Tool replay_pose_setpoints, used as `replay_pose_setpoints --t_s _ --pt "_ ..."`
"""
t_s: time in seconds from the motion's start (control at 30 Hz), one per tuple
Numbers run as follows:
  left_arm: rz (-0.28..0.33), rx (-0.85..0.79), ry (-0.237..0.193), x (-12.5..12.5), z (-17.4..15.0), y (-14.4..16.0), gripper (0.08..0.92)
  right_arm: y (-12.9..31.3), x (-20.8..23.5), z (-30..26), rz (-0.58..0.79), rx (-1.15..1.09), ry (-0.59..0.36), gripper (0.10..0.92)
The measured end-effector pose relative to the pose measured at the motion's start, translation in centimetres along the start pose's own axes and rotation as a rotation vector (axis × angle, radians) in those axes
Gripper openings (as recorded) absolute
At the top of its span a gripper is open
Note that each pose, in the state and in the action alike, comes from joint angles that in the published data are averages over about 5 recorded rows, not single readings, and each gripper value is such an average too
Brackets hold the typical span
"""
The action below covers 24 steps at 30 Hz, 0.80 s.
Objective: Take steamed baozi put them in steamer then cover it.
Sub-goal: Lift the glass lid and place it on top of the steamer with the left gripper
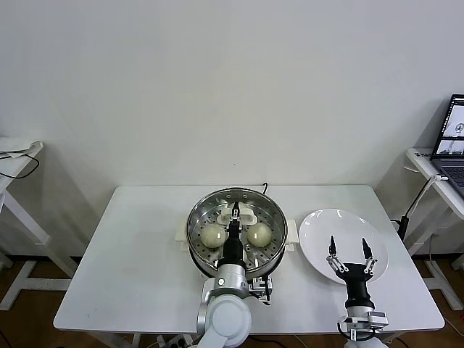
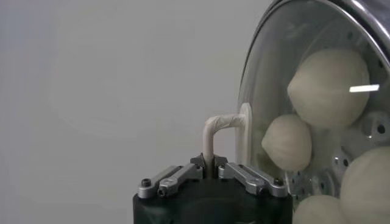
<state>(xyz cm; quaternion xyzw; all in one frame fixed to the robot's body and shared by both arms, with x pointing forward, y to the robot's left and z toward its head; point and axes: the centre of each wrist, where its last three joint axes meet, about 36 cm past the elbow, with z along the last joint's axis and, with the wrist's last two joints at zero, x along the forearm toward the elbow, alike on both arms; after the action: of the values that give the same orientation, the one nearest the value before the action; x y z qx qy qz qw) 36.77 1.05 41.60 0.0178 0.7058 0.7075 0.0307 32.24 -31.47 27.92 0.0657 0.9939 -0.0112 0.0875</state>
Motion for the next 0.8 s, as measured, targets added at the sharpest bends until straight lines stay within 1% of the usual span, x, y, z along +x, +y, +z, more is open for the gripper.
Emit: replay_pose_setpoints --t_s 0.27,0.37,0.47,0.8 --pt "0.003 -0.005 -0.007 0.0 0.2 -0.2 0.186 0.0 0.0 -0.1 -0.002 0.002 -0.003 0.823" --pt "0.003 -0.006 -0.008 0.1 0.3 -0.3 0.2 0.0 0.0 -0.2 -0.003 0.003 -0.003 0.823" --pt "0.0 -0.008 -0.009 0.2 0.5 -0.3 0.262 0.1 0.0 -0.2 -0.005 0.003 -0.003 0.823" --pt "-0.021 -0.001 -0.014 1.2 1.3 0.0 0.554 0.0 -0.2 -0.2 -0.011 0.006 -0.006 0.823"
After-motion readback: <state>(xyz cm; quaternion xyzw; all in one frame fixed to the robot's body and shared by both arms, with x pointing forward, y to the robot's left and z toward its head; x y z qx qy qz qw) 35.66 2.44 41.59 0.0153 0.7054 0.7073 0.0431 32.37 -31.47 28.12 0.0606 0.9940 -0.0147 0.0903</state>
